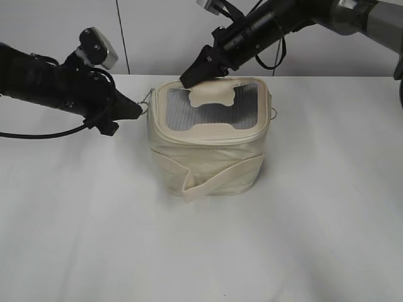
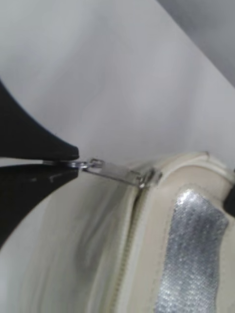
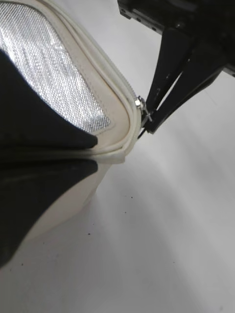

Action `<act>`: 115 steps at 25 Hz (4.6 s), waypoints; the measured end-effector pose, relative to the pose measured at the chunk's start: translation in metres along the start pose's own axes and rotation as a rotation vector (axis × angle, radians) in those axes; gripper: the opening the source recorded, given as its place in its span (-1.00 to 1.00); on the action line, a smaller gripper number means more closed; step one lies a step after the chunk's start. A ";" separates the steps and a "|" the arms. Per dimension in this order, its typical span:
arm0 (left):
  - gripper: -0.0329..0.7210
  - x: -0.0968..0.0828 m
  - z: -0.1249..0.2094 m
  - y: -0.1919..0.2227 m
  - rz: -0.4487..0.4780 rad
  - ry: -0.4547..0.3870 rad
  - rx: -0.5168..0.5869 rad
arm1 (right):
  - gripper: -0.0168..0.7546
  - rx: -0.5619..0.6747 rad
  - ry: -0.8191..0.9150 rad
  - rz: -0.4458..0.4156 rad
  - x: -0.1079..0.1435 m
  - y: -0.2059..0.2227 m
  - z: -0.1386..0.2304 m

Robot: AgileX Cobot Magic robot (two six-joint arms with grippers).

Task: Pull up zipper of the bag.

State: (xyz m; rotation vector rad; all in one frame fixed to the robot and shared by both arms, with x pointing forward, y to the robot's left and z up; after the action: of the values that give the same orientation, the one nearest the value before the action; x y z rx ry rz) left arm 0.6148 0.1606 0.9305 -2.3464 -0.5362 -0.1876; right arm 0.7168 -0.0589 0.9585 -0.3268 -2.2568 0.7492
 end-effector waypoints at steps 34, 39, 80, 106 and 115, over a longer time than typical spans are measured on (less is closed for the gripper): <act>-0.88 -0.167 -0.088 -0.014 0.142 -0.055 0.061 | -0.71 -0.004 0.161 0.003 -0.002 -0.002 0.000; -0.21 -0.157 -0.093 -0.035 0.219 -0.127 -0.003 | -0.10 -0.064 0.259 0.066 -0.022 -0.038 -0.006; 0.11 0.042 -0.138 0.093 0.439 -0.144 -0.030 | 0.14 -0.469 0.179 0.283 -0.020 -0.108 0.179; -0.84 0.038 -0.139 0.093 0.458 -0.134 -0.009 | 0.14 -0.288 -0.106 0.462 -0.033 -0.111 0.160; -0.84 0.038 -0.139 0.093 0.458 -0.134 -0.009 | 0.13 -0.250 -0.120 0.443 -0.047 -0.092 0.159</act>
State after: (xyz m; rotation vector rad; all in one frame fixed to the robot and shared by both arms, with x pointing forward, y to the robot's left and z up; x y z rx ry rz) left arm 0.6914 0.0173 0.9858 -2.4317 -0.0492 0.1805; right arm 0.6365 -0.2189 0.8974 -0.9463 -2.4253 0.7178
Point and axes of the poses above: a point on each arm's last joint axis where the gripper is mounted, y pointing out along that axis toward the gripper, x along the wrist's bending axis when the last joint is at zero, z = x × y, the point moved 1 cm from there along y, pointing out along that axis toward the gripper, and after that the axes turned 13 degrees about y, right-handed, at the moved point
